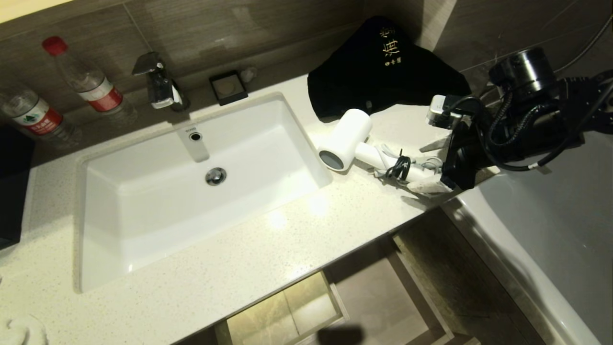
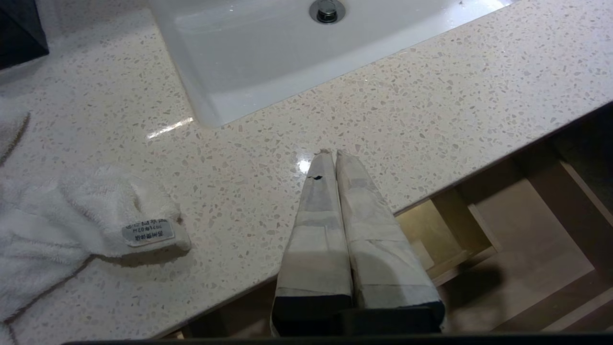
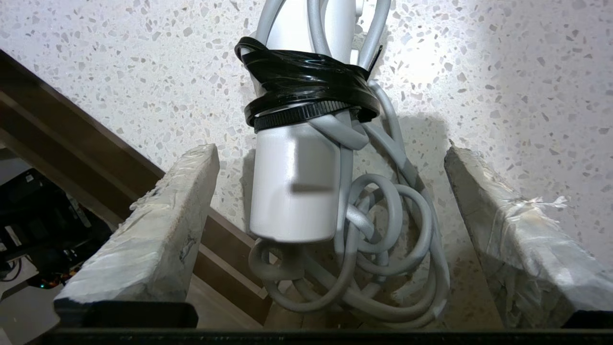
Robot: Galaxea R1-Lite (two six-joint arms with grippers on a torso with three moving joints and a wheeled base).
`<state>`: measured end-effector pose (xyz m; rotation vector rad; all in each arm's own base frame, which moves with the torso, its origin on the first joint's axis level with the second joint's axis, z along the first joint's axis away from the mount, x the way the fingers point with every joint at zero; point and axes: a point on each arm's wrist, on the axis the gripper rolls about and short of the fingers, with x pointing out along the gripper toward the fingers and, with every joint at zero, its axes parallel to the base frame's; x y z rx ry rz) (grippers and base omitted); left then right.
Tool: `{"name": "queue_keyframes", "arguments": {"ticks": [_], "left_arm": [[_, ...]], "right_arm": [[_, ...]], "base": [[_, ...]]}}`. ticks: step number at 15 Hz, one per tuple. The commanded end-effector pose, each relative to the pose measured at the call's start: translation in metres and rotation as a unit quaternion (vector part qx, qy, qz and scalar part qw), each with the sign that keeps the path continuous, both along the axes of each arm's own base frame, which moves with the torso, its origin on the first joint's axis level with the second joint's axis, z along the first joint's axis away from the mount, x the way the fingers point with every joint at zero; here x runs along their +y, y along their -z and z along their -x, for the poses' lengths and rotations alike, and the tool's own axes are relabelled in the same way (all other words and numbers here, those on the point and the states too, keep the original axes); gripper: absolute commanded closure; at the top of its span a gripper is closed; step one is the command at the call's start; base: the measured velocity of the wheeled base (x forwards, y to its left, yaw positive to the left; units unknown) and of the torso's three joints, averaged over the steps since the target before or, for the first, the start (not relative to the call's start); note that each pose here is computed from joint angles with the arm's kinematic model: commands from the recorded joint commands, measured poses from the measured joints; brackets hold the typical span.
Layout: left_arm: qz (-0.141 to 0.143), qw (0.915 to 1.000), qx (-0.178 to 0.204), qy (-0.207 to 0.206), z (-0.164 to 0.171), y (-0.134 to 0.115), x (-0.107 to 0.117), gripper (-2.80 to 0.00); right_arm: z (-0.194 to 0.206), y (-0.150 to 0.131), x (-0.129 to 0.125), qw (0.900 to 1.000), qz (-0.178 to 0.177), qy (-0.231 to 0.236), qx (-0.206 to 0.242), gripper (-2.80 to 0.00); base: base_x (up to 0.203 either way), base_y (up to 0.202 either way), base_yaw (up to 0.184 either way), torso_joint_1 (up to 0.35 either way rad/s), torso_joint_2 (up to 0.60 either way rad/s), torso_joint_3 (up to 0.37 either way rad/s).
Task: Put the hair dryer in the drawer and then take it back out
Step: Pick up the hairdryer
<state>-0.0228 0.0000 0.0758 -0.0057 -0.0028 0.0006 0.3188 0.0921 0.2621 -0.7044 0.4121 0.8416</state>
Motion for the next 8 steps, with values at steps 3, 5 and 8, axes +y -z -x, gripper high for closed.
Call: {"name": "queue_keyframes", "arguments": {"ticks": [3,5,8], "left_arm": [[0.000,1.0000,0.000,0.000,0.000,0.000,0.000,0.00],[0.000,1.0000,0.001,0.000,0.000,0.000,0.000,0.00],[0.000,1.0000,0.001,0.000,0.000,0.000,0.000,0.00]], "right_arm": [[-0.015,0.010,0.004,1.000,0.002,-0.003,0.005,-2.80],[-0.023,0.011,0.006,1.000,0.003,-0.006,-0.006,-2.80],[-0.032,0.015,0.009,1.000,0.002,-0.011,-0.021,-2.80]], "base": [[0.000,0.000,0.000,0.000,0.00,0.000],[0.000,0.000,0.000,0.000,0.00,0.000],[0.000,0.000,0.000,0.000,0.00,0.000]]}}
